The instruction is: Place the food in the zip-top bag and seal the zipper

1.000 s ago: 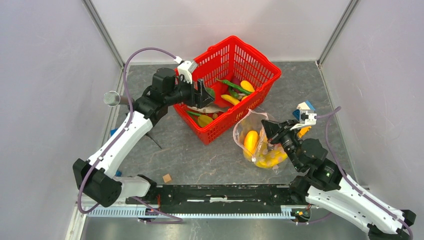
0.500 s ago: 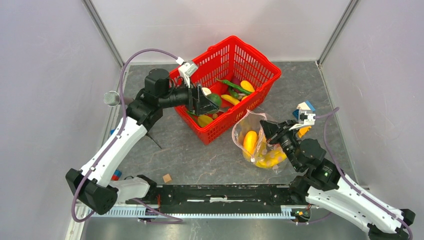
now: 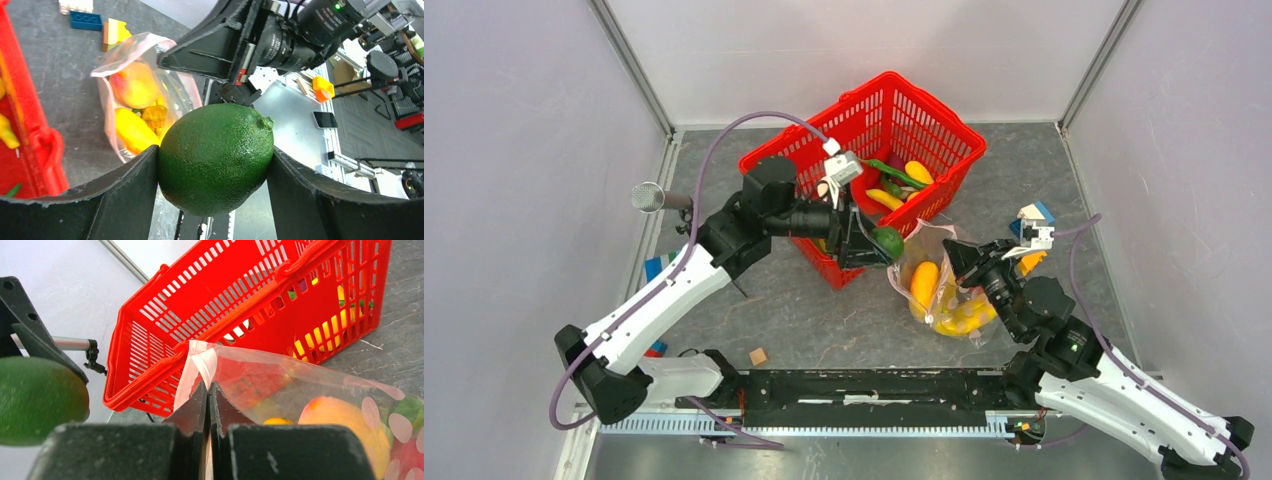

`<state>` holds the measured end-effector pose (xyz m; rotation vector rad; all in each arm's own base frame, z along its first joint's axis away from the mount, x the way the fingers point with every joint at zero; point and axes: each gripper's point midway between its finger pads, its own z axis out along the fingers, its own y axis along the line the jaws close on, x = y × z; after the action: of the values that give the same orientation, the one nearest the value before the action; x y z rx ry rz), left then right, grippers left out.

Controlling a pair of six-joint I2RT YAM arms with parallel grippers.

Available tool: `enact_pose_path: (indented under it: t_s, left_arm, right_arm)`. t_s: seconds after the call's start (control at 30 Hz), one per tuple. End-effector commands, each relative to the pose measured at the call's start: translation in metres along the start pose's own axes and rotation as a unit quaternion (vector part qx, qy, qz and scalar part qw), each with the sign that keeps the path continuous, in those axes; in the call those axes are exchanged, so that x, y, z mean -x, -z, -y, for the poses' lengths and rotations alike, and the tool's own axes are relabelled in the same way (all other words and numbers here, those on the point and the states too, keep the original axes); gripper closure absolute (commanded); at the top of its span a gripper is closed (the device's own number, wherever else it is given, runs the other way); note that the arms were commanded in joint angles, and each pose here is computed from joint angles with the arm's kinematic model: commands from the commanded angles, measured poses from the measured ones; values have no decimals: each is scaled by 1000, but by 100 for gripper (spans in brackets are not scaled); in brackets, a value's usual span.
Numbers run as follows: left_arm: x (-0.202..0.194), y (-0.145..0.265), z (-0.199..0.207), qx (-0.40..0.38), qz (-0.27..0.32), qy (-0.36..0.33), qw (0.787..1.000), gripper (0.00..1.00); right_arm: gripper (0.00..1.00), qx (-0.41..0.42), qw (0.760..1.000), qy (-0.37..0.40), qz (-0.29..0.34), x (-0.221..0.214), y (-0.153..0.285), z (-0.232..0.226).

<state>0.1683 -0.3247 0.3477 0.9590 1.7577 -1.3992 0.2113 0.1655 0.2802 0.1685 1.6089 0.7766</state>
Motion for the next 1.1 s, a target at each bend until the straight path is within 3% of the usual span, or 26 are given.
enact_pose_path:
  t_s: [0.0,0.17,0.5,0.67,0.83,0.9,0.97,1.0,1.07]
  left_arm:
    - [17,-14,24,-22,24,-36,999,70]
    - [15,-40,32,-21,22,-36,999,70]
    - [6,-81,-22,92,15,-8,996,70]
    - [4,-108,-27,101,-13,-16,995,69]
    - [-19,-125,-46,160,-52,-29,985,67]
    - [-20,-126,-45,162,-61,-35,984,61]
    - [-20,-127,-37,148,-65,-44,986,46]
    - [-19,-127,-34,142,-64,-47,987,37]
    - [-16,-124,-30,138,-61,-52,987,4]
  right_arm:
    - [96,17,1000,-14,18,10,2,-8]
    - [96,23,999,-17,21,12,4,-9]
    - [96,79,994,-50,56,40,17,-31]
    - [96,93,992,-55,67,51,22,-37]
    - [96,92,991,-58,73,55,26,-36]
    - [96,85,992,-56,76,57,26,-33]
    - [96,73,992,-55,81,58,26,-28]
    - [96,68,992,-57,85,59,27,-26]
    - [97,44,994,-53,86,58,27,-15]
